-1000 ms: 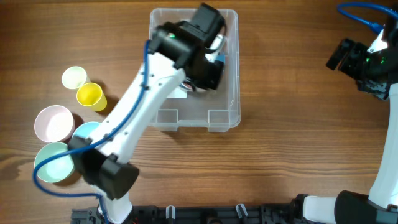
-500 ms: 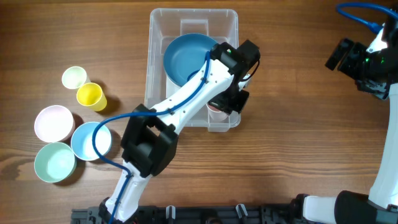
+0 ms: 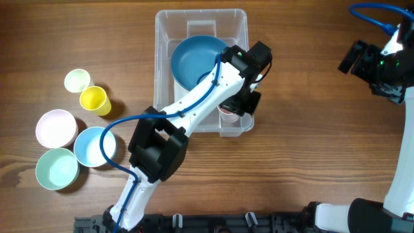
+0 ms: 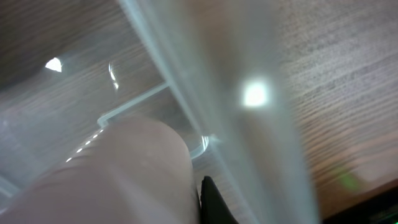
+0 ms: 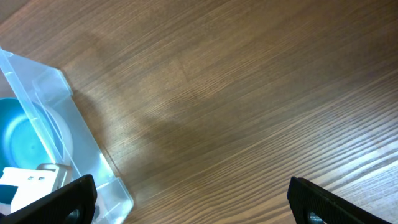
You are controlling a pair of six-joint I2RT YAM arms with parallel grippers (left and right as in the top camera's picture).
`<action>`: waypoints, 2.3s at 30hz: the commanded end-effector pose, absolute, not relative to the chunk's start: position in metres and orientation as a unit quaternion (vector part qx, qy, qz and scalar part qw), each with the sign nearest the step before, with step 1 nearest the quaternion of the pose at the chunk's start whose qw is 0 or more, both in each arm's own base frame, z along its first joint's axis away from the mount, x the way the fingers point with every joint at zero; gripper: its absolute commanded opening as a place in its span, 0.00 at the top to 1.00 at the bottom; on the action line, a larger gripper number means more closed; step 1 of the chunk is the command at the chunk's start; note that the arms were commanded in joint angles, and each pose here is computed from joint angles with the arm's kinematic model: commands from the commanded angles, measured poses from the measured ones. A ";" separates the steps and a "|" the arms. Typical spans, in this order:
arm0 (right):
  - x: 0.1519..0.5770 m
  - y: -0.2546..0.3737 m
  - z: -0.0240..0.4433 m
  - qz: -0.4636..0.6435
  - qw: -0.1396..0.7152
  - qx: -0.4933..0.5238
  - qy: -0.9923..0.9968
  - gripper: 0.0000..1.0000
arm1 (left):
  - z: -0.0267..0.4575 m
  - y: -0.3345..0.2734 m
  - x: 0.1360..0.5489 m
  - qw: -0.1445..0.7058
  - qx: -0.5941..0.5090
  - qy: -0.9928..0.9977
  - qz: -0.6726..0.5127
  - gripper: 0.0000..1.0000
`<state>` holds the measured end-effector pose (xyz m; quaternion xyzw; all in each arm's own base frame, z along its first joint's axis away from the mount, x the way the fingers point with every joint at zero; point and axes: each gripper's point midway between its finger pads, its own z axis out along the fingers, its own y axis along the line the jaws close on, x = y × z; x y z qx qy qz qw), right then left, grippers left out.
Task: Pack container
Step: 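Lower the pink cup into the bin's near right corner and release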
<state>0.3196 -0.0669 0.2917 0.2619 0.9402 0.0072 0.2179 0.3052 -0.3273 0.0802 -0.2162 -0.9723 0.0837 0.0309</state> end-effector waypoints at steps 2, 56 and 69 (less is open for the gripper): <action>0.317 -0.063 0.294 0.014 0.221 0.254 0.942 0.00 | 0.071 -0.302 0.334 0.022 -0.109 -0.992 0.064 0.96; 0.316 -0.062 0.293 0.015 0.218 0.252 0.943 0.00 | 0.059 -0.294 0.329 -0.034 0.068 -0.996 0.039 0.96; 0.316 -0.062 0.293 0.015 0.217 0.250 0.943 0.00 | 0.044 -0.308 0.319 -0.025 0.048 -0.998 0.033 0.68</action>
